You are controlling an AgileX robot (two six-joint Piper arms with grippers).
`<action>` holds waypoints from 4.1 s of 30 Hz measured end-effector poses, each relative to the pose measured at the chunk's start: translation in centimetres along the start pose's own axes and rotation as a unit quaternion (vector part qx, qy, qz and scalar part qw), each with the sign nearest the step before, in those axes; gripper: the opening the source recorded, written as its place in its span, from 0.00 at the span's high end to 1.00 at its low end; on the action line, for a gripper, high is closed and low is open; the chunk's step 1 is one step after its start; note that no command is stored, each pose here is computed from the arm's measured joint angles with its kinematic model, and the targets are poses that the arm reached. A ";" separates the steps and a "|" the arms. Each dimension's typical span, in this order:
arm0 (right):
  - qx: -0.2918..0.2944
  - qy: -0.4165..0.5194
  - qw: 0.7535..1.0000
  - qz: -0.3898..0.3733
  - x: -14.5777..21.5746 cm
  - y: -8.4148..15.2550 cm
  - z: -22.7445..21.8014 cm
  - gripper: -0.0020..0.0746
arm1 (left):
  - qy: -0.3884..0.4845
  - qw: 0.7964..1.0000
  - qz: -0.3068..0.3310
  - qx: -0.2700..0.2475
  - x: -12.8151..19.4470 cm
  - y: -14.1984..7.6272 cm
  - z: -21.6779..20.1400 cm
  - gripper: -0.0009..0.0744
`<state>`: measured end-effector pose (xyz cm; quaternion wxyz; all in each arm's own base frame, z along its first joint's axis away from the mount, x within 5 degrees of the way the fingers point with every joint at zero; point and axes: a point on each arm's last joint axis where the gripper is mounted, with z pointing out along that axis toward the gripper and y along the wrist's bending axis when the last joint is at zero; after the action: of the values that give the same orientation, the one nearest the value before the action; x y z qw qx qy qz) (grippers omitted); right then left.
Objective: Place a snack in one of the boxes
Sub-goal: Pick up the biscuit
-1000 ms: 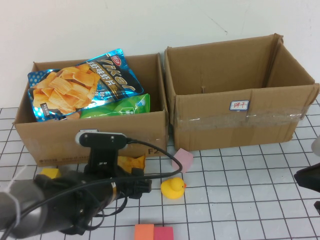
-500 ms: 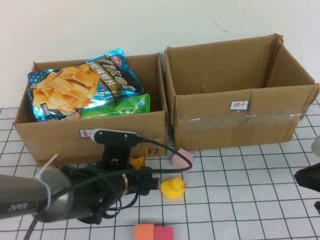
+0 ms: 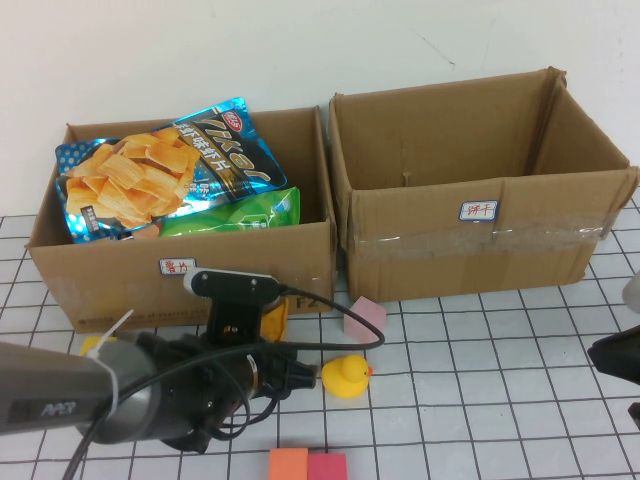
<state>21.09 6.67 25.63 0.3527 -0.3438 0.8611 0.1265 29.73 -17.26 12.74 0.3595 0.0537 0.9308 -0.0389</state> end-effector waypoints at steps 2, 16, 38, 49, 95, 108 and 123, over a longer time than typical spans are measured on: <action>0.000 0.000 1.000 -0.001 0.0 0.0 0.0 0.98 | 0.003 1.000 -0.001 -0.001 0.1 0.0 0.2 0.46; -0.001 0.000 1.000 -0.009 0.0 0.0 0.0 0.98 | -0.017 0.999 -0.011 0.034 -1.2 -0.4 -1.8 0.86; -0.005 -0.008 1.000 -0.009 -0.2 0.1 0.0 0.98 | -0.019 1.000 -0.005 0.020 -1.2 -0.3 -1.3 0.08; -0.011 -0.006 1.000 -0.009 -0.1 0.2 0.0 0.98 | -0.016 1.000 -0.003 0.012 -1.4 -0.8 0.3 0.13; -0.012 -0.006 1.000 -0.013 -0.1 0.2 0.0 0.98 | -0.017 0.997 -0.014 0.079 -2.6 -1.8 -2.0 0.11; -0.012 -0.006 1.000 -0.019 -0.1 0.2 0.0 0.98 | -0.017 0.999 -0.008 0.041 -2.5 -1.7 0.2 0.07; -0.014 -0.007 1.000 -0.018 -0.1 0.2 0.0 0.98 | 0.004 0.999 0.012 0.034 -1.3 -1.8 1.8 0.14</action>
<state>20.98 6.91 25.71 0.3560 -0.3629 0.8506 0.1342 31.66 -19.29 12.33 0.3545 0.0778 0.9295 -0.0662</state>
